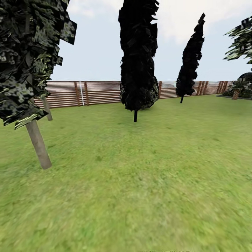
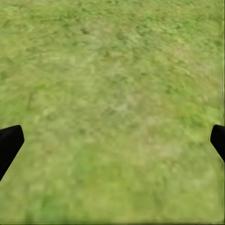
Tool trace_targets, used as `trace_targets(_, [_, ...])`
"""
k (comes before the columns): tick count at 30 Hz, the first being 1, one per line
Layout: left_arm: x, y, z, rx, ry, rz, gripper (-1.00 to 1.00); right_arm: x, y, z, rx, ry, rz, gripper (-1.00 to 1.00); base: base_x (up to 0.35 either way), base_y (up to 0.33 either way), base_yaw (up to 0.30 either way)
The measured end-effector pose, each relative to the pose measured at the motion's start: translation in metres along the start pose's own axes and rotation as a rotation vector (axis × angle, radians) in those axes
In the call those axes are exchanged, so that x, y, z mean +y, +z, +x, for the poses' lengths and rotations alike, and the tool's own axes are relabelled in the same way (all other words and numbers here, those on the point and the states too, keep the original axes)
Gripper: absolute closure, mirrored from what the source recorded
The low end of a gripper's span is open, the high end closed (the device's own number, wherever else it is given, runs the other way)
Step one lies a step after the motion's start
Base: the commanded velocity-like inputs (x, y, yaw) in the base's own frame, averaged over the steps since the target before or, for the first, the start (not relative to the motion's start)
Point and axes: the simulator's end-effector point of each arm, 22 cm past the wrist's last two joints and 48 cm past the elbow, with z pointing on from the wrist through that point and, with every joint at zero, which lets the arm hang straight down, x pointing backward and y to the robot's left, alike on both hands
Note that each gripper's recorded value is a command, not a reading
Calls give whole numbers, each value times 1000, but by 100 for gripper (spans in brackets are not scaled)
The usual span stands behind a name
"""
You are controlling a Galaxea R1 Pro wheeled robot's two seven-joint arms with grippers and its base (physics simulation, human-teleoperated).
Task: Take the three Easter eggs out of the wicker basket on the lawn in the garden, then place them on the lawn next to a single tree (choose any tree) so that all three eggs are next to the same tree and none are left in the basket.
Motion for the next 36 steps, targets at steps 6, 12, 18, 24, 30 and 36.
trace_targets(6, [0,0,0,0,0,0,-100,0,0,0,-1,0,0,-100,0,0,-296])
trace_targets(12, [-1,0,0,0,0,1,-100,0,0,-1,-5,1,1,-100,0,0,-296])
trace_targets(18, [-1,0,0,0,0,1,-100,0,0,0,-3,0,0,-100,0,0,-296])
trace_targets(24, [-2,0,-1,-3,0,3,-100,-1,0,-1,-3,-3,-1,-100,0,0,-289])
trace_targets(30, [-2,0,-3,-7,-2,3,-100,-1,0,-3,-8,-2,-1,-100,0,0,-272])
trace_targets(36, [-2,0,-5,-13,-3,4,-100,0,0,-7,-20,0,-2,-100,0,0,-270])
